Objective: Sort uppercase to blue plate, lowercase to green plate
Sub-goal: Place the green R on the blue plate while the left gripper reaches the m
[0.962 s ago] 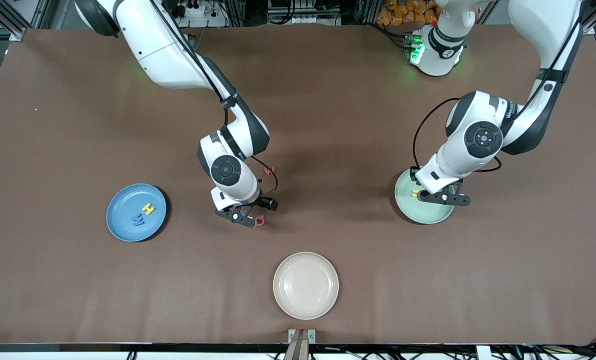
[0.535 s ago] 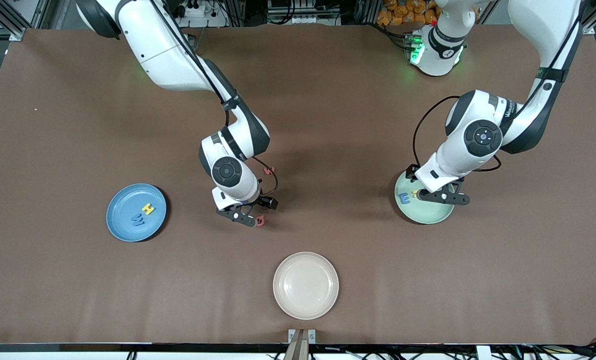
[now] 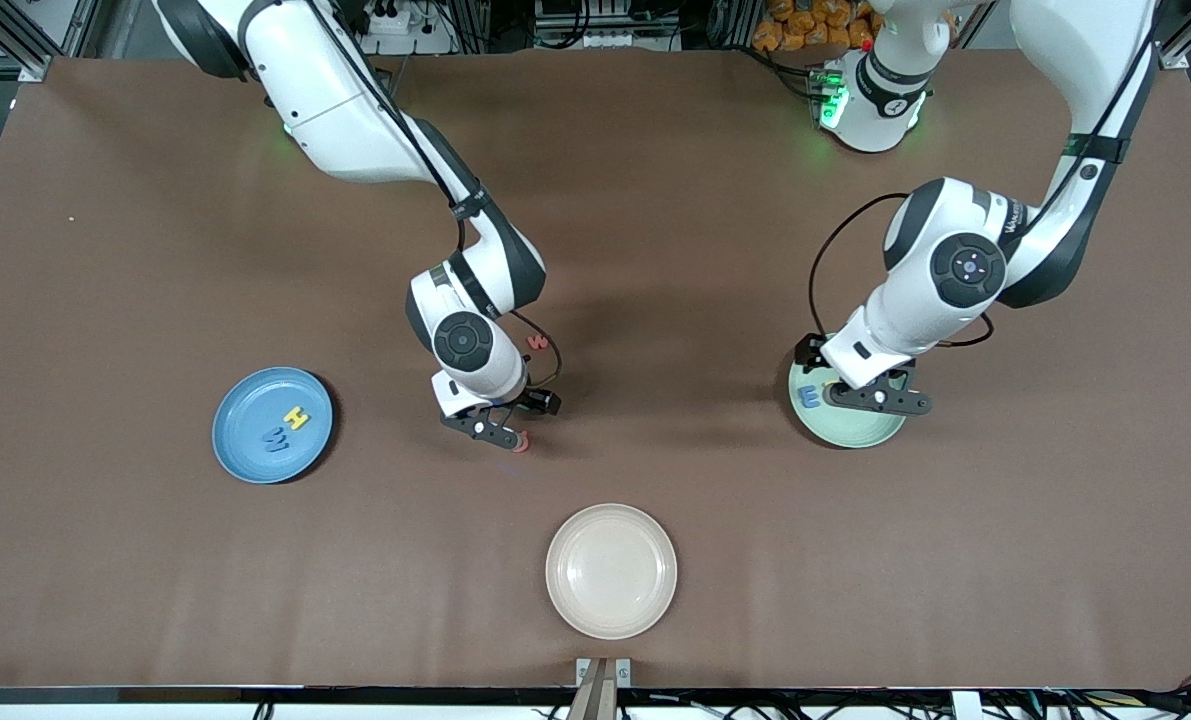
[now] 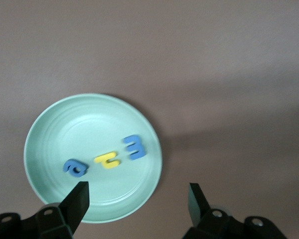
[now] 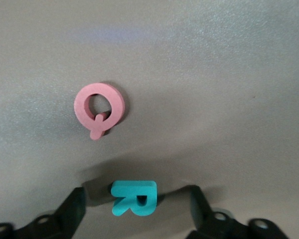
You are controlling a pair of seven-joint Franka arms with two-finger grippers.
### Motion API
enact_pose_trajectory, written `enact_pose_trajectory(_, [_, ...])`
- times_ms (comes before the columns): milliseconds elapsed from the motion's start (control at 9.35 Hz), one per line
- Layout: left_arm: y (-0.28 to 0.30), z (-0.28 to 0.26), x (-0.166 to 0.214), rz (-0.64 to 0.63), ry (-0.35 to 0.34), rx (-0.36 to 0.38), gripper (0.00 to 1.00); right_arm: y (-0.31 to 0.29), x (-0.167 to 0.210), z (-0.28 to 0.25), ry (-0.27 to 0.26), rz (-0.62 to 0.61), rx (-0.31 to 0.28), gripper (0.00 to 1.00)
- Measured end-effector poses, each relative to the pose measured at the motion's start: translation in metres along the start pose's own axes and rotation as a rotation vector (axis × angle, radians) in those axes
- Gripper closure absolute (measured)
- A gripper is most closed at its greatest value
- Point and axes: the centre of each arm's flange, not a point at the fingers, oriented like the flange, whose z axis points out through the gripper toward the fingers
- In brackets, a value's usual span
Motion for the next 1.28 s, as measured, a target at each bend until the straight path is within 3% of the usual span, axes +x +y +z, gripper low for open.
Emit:
enact_pose_trajectory(321, [0.026, 0.000, 0.027, -0.086, 0.019, -0.059, 0.11, -0.004, 0.001, -0.009, 0.008, 0.001, 0.013, 0.62])
enact_pose_trajectory(642, [0.072, 0.024, 0.046, -0.166, -0.004, -0.119, 0.11, -0.003, 0.002, -0.009, 0.010, 0.002, 0.014, 0.62])
enact_pose_trajectory(855, [0.097, 0.037, 0.050, -0.200, 0.024, -0.162, 0.11, 0.005, 0.019, -0.026, 0.028, 0.016, 0.031, 0.62])
enact_pose_trajectory(1283, [0.138, 0.038, 0.055, -0.207, 0.071, -0.222, 0.11, 0.122, 0.126, -0.097, -0.032, -0.083, 0.001, 0.62])
